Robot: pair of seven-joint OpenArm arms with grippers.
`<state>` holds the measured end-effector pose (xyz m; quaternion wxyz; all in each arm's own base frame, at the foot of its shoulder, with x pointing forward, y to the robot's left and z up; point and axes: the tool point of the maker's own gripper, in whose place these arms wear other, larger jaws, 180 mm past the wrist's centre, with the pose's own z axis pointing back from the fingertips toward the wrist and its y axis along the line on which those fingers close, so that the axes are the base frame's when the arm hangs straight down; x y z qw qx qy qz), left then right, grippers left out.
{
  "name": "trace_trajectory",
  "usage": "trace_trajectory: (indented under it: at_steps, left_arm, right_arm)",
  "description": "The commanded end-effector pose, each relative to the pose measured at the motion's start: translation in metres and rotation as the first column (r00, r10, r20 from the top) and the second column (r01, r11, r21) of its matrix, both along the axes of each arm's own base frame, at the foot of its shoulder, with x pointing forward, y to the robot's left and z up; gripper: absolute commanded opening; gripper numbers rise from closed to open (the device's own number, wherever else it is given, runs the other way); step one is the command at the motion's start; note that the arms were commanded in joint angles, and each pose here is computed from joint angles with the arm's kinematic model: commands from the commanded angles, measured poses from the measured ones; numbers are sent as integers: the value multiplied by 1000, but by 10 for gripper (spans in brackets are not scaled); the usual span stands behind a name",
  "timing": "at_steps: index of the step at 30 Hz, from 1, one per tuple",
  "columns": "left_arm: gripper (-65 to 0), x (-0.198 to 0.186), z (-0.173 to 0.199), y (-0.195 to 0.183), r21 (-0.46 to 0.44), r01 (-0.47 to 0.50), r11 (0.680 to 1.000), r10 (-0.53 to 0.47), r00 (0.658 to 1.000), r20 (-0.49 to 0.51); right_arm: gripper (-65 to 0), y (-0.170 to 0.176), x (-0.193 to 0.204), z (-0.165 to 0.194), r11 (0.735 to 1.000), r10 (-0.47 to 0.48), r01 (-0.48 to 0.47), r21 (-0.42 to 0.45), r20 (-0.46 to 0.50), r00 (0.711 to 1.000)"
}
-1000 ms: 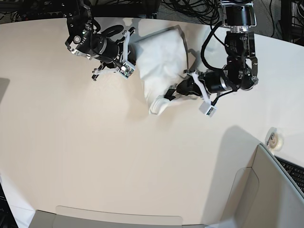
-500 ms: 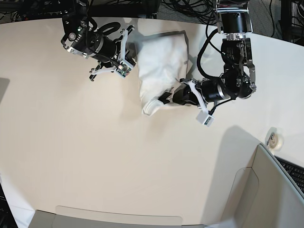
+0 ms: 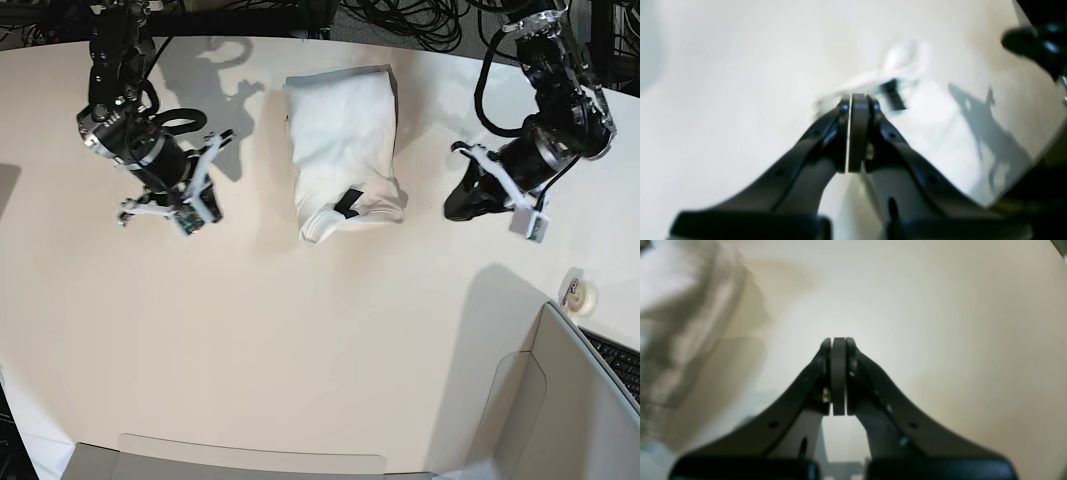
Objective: Layout the t-shirt on the table in an organized manner, then fold the t-shirt properly
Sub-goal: 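Grasp the folded shirt with the right gripper and drag it aside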
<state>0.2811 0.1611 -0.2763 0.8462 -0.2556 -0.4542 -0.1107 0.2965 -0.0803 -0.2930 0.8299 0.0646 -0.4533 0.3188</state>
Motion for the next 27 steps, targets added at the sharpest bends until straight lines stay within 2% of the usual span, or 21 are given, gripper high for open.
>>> trace_trajectory:
  at_steps: [1, 3, 6, 8, 11, 13, 16, 19, 21, 22, 24, 27]
  left_arm:
    - [-650, -3, 7, 32, 52, -74, 996, 73, 997, 22]
    - [-650, -20, -4, 76, 132, -194, 972, 198, 980, -18]
    - [-650, -49, -18, 118, 229, -303, 925, 325, 944, -62]
    - [-650, -66, -29, 126, 258, -318, 912, 350, 932, -90]
    - [-650, -89, -44, 130, 286, -320, 903, 368, 920, -134]
    - [-650, -103, -59, 134, 282, -326, 902, 384, 905, -183]
    - [-650, -122, -92, 142, 245, -354, 902, 417, 861, -292]
    - [-650, -141, -123, 146, 203, -392, 898, 441, 807, -392]
    - [-650, -149, -137, 147, 184, -409, 894, 448, 781, -435]
    - [-650, -152, -141, 147, 177, -415, 892, 449, 772, -450]
    - [-650, -147, -141, 147, 168, -421, 892, 449, 775, -444]
    - [-650, -144, -140, 147, 166, -419, 892, 448, 779, -438]
  right_arm:
    - [-650, 24, 5, 20, 997, 47, -51, 64, 66, 997]
    - [-650, 69, 0, 30, 982, 133, -143, 126, 85, 988]
    - [-650, 114, -5, 48, 953, 219, -240, 187, 127, 967]
    - [-650, 133, -8, 59, 933, 251, -283, 222, 162, 954]
    - [-650, 146, -16, 58, 920, 279, -311, 238, 157, 947]
    - [-650, 146, -25, 42, 930, 269, -287, 231, 107, 957]
    - [-650, 138, -33, 10, 960, 203, -201, 197, 10, 979]
    - [-650, 137, -45, -43, 974, 190, -170, 148, -133, 973]
    - [-650, 137, -51, -76, 975, 193, -167, 147, -187, 963]
    - [-650, 137, -56, -92, 976, 190, -160, 150, -212, 959]
    - [-650, 121, -62, -110, 982, 175, -155, 104, -231, 957]
    - [-650, 89, -65, -115, 991, 136, -134, 23, -239, 961]
